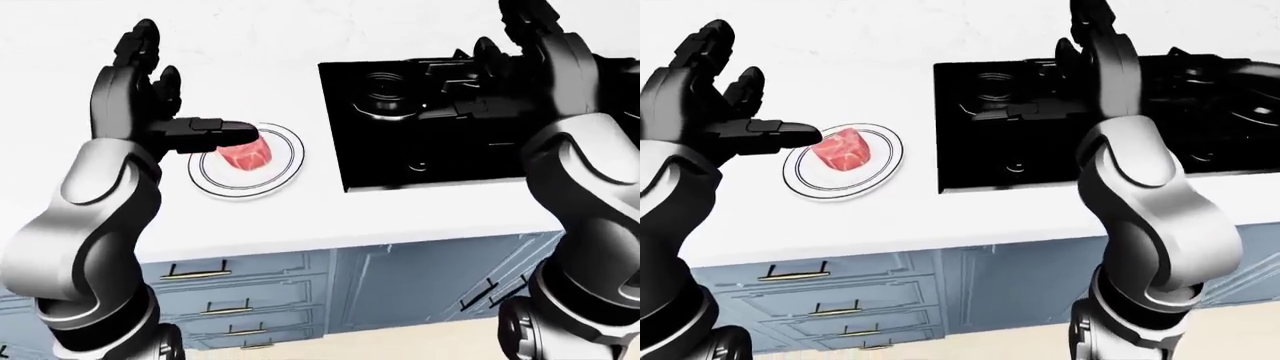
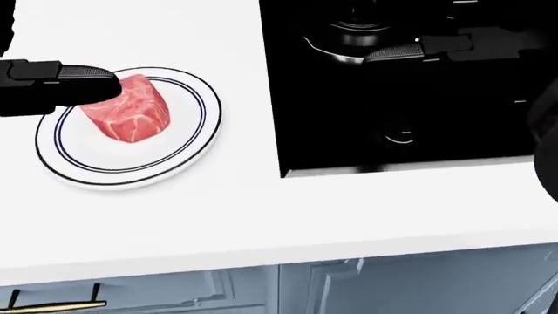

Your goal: Pick the steak from the plate and place it in the pan.

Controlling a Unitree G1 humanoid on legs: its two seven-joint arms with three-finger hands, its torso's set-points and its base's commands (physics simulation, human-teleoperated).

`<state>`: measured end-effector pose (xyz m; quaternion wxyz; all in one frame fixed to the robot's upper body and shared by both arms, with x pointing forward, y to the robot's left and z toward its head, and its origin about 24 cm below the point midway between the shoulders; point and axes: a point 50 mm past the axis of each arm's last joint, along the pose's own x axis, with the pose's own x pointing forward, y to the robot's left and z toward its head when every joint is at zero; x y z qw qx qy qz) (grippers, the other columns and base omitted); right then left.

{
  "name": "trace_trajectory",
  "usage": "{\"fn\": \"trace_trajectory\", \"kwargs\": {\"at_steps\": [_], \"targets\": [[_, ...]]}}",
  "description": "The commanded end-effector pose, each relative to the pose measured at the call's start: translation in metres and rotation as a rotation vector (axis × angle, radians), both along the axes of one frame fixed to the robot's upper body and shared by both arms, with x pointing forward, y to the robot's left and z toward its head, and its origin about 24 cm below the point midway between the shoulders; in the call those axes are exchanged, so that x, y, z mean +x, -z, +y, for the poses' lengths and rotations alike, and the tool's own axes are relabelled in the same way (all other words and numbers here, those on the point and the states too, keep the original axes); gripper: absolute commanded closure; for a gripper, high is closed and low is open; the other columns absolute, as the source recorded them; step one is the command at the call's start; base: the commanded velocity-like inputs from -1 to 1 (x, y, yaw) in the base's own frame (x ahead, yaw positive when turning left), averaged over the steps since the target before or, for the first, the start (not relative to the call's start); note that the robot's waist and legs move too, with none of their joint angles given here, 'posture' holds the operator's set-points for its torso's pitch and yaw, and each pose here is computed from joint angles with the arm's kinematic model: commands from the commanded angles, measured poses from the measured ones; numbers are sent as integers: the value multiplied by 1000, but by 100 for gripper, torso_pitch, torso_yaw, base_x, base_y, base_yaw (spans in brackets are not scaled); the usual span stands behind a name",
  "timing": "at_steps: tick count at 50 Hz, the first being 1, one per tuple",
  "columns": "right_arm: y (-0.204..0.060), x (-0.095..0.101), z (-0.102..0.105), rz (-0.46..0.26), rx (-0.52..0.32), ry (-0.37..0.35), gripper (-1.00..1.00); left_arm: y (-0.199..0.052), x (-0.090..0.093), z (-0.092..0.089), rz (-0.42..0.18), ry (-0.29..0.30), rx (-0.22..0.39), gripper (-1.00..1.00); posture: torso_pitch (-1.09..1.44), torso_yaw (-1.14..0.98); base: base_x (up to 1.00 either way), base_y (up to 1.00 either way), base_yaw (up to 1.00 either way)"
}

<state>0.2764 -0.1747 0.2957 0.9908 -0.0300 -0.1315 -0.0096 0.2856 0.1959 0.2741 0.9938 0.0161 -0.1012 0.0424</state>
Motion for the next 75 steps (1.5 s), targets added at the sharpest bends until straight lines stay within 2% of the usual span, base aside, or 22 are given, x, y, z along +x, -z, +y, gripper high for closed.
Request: {"fn": "trace_trajectory", "kwargs": {"at_steps": [1, 13, 19, 31, 37, 42, 52, 58, 67, 75], "targets": [[-16, -8, -2, -102, -2, 19, -100, -19, -7, -2, -111, 10, 10, -100, 0, 0, 0, 0, 8], [-16, -6, -5, -105, -5, 42, -100, -18, -7, -2, -110, 8, 9, -100, 0, 0, 0, 0, 94], [-15, -7, -6, -101, -1, 52, -100, -15, -8, -3, -106, 9, 9, -100, 0, 0, 0, 0, 5], [-17, -9, -5, -107, -4, 44, -100, -3, 1, -4, -83, 25, 4, -100, 0, 0, 0, 0, 0], [-17, -9, -4, -107, -7, 38, -100, 0, 3, -9, -86, 44, 0, -100, 0, 0, 0, 0, 0], [-16, -8, -4, -101, -9, 39, -100, 2, 8, -18, -79, 84, -24, -100, 0, 0, 0, 0, 0], [-17, -9, -7, -104, -7, 45, -100, 16, 28, -36, -27, 140, 32, -100, 0, 0, 0, 0, 0], [-18, -9, -7, -107, -8, 45, -100, 18, 40, -48, -23, 185, 63, -100, 0, 0, 0, 0, 0], [-19, -11, -7, -110, -9, 45, -100, 27, 48, -62, 6, 246, 145, -100, 0, 0, 0, 0, 0], [-19, -10, -8, -111, -7, 45, -100, 35, 50, -63, 24, 263, 190, -100, 0, 0, 0, 0, 0]]}}
